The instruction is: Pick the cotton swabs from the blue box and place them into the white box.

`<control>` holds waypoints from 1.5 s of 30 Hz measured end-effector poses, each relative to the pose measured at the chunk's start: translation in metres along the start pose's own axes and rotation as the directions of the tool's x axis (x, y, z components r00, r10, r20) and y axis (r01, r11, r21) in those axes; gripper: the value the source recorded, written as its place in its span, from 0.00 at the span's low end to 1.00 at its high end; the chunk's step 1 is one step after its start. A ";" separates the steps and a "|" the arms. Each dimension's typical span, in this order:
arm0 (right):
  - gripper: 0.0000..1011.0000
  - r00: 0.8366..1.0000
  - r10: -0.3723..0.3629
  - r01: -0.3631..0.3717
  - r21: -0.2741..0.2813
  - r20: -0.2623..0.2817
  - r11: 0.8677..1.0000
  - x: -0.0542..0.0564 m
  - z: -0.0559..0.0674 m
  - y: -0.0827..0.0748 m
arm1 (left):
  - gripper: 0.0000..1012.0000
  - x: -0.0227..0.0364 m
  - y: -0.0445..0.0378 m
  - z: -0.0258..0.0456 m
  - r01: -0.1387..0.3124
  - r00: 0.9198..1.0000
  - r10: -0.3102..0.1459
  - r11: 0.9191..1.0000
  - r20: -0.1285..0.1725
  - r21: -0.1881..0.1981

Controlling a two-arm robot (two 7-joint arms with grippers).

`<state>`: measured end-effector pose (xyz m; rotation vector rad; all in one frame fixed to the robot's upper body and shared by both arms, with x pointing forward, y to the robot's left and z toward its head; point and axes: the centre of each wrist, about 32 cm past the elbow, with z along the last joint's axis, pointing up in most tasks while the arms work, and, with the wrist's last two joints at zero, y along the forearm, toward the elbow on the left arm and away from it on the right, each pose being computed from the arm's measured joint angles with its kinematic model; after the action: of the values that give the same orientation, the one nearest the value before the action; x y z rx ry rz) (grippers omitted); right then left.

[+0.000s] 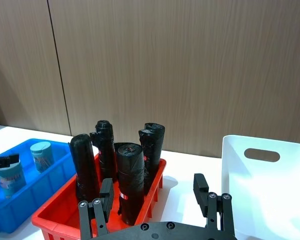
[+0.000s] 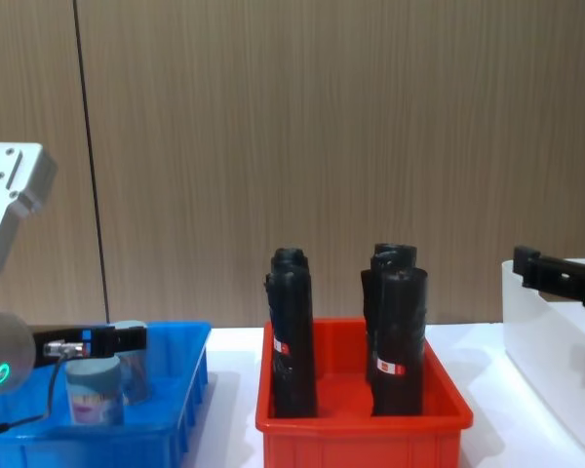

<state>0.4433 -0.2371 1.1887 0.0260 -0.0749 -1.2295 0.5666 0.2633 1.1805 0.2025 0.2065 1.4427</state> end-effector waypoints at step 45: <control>0.99 1.000 0.000 0.000 0.000 0.000 1.000 0.000 0.000 0.000 | 0.66 0.0162 -0.0261 -0.0175 0.039 0.999 -0.042 0.997 0.030 0.074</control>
<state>0.4433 -0.2371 1.1887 0.0260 -0.0749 -1.2295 0.5890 0.2766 1.1565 0.2790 0.2367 1.3919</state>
